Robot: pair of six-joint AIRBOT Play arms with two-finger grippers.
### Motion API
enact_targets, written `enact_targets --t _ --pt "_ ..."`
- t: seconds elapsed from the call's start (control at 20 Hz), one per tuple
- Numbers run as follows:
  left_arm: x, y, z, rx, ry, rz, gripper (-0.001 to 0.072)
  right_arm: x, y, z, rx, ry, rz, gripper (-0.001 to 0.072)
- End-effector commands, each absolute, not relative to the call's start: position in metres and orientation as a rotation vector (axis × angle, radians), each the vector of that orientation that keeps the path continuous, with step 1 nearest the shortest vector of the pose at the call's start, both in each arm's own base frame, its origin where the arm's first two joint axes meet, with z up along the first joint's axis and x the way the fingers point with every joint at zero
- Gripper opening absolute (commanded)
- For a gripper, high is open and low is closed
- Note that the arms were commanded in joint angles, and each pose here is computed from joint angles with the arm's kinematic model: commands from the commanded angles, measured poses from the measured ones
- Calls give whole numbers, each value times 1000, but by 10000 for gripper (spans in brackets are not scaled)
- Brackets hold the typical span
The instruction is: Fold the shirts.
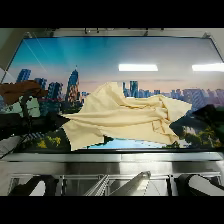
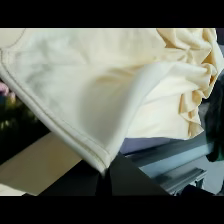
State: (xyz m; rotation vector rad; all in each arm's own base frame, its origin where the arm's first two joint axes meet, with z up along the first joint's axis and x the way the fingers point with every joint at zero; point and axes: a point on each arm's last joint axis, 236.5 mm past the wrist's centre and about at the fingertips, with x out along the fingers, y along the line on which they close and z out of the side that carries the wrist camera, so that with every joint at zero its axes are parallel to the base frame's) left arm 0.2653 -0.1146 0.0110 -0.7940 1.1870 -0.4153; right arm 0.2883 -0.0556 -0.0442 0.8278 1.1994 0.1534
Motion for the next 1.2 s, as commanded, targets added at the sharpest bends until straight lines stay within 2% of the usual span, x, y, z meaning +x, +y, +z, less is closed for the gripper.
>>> enact_targets --t 0.0,0.05,0.1,0.6,0.65,0.7,0.8,0.85,0.9,0.95,1.0,1.05,1.15 --pt "255 -119 -11 -814 1306 -464 17 216 1 -67 942 1346 133 493" --pt "253 -120 -19 -813 1333 -480 17 207 8 -72 945 1342 114 637" --pt "252 -120 -26 -818 1359 -487 17 204 12 -75 956 1331 90 654" --pt "246 -123 -41 -838 1424 -520 17 193 14 -120 979 1441 14 640" --pt "246 -123 -41 -838 1424 -520 17 192 16 -124 984 1454 25 600" --pt "246 -123 -41 -838 1423 -519 17 193 21 -127 979 1464 49 496" --pt "246 -123 -40 -838 1426 -522 17 200 29 -129 977 1453 83 451" --pt "245 -123 -40 -839 1427 -523 17 205 32 -130 965 1441 100 277" --pt "246 -123 -40 -839 1425 -522 17 212 34 -129 967 1419 104 190" --pt "246 -123 -40 -840 1424 -521 17 220 37 -125 973 1389 128 60" --pt "247 -123 -40 -842 1421 -523 17 228 41 -117 979 1352 160 18" --pt "250 -127 -32 -865 1403 -544 17 239 44 -104 982 1302 205 17" --pt "266 -147 28 -894 1265 -744 18 268 53 -49 989 1140 351 16"
